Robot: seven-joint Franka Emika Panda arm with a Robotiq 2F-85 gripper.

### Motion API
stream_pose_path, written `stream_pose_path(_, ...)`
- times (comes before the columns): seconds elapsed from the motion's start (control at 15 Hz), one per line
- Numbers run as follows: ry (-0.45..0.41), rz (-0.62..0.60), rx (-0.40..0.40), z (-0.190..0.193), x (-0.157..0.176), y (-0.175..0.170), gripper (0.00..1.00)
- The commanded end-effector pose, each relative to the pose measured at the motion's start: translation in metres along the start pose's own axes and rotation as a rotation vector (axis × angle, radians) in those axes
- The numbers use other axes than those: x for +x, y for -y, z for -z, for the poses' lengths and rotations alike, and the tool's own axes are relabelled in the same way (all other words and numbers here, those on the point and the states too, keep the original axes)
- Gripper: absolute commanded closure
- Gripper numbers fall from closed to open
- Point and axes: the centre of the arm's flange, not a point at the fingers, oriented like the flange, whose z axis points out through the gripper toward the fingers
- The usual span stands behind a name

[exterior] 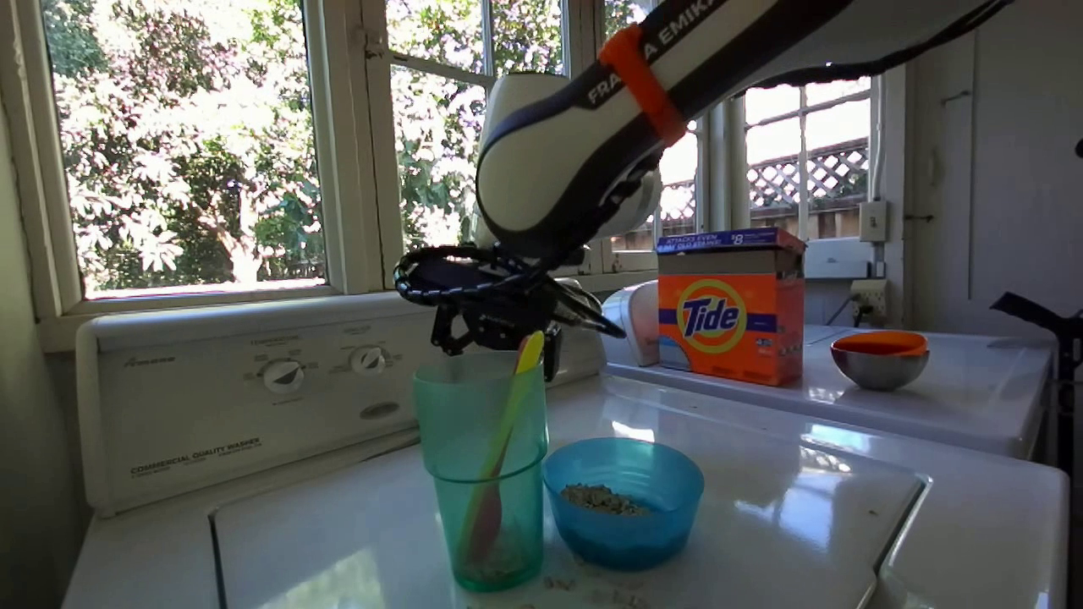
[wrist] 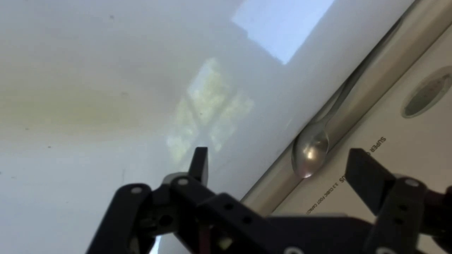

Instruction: Put the silver spoon inside the green cup.

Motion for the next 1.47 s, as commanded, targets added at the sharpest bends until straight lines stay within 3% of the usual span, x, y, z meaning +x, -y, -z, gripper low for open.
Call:
stream_pose_path(0.0, -0.072, -0.076, 0.039, -0.027, 0.008, 0.024, 0.00)
stream_pose_path(0.33, -0.060, -0.079, 0.011, -0.040, 0.009, 0.039, 0.00)
stream_pose_path(0.93, -0.015, -0.064, -0.152, -0.040, 0.013, 0.047, 0.00)
stream_pose_path(1.0, -0.024, -0.056, -0.129, -0.031, 0.006, 0.024, 0.00)
stream_pose_path(1.2, -0.024, -0.057, -0.131, -0.031, 0.007, 0.025, 0.00)
stream_pose_path(1.4, 0.022, -0.075, -0.147, -0.065, 0.020, 0.030, 0.00)
